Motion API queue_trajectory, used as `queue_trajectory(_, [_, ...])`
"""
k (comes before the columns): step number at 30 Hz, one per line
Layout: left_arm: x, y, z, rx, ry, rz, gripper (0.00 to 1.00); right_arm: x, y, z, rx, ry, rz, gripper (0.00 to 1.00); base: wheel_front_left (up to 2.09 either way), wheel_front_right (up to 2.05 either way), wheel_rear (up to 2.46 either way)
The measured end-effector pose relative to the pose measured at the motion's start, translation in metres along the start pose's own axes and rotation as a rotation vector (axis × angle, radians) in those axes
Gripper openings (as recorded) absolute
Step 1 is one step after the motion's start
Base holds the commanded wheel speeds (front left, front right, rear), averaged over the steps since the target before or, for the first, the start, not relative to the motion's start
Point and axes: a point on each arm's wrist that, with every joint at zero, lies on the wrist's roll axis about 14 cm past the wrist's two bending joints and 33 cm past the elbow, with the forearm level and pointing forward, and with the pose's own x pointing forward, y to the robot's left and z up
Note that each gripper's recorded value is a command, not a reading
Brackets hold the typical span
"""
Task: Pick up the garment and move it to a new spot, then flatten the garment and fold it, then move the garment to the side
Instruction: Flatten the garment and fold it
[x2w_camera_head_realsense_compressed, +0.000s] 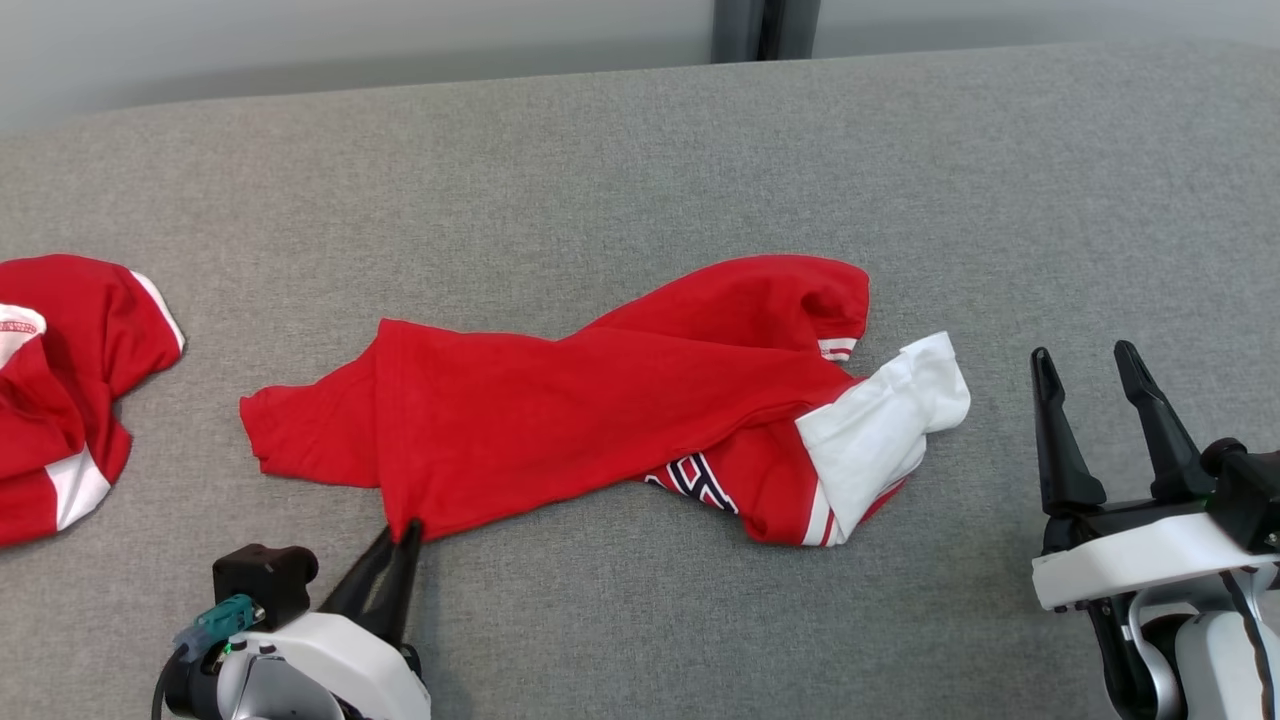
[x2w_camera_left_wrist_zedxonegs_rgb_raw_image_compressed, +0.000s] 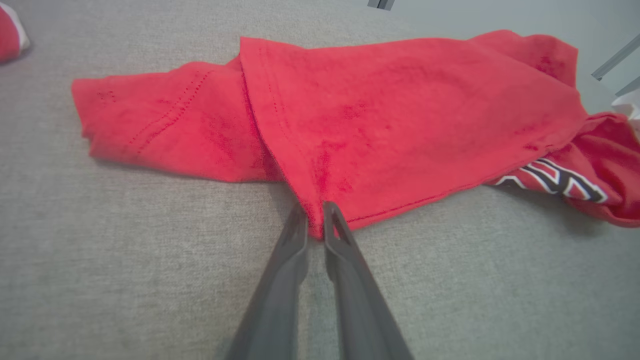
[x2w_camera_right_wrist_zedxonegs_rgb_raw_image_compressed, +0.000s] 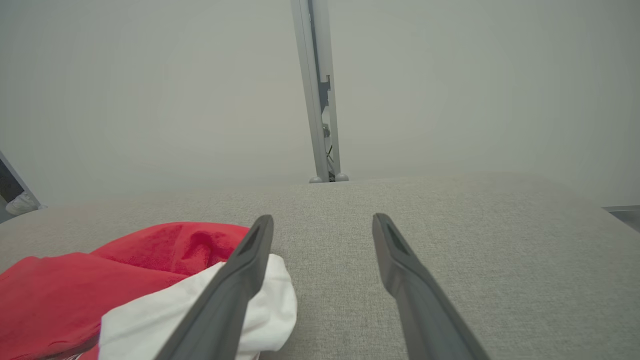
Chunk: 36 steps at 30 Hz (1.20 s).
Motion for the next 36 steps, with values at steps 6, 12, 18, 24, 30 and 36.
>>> queue_trajectory(6, [-0.006,0.012,0.024,0.062,-0.119,0.06,1.0,-0.001,0.0,0.009,-0.015,-0.015,0.008,1.0,0.0,0.0,0.0])
queue_trajectory(12, [-0.019,0.021,0.081,0.115,-0.36,0.116,1.0,-0.003,0.002,0.021,-0.034,-0.048,0.014,1.0,0.0,0.0,0.0])
queue_trajectory(18, [-0.033,0.027,0.122,0.173,-0.512,0.148,1.0,-0.008,0.005,0.027,-0.047,-0.06,0.019,1.0,0.0,0.0,0.0])
queue_trajectory(24, [-0.042,0.029,0.121,0.193,-0.522,0.155,1.0,-0.018,0.006,0.027,-0.051,-0.051,0.017,1.0,0.0,0.0,0.0])
queue_trajectory(30, [-0.042,0.03,0.116,0.194,-0.511,0.157,1.0,-0.018,0.008,0.025,-0.046,-0.046,0.021,1.0,0.0,0.0,0.0])
queue_trajectory(36, [-0.045,0.031,0.116,0.196,-0.516,0.162,1.0,-0.016,0.009,0.025,-0.046,-0.042,0.026,1.0,0.0,0.0,0.0])
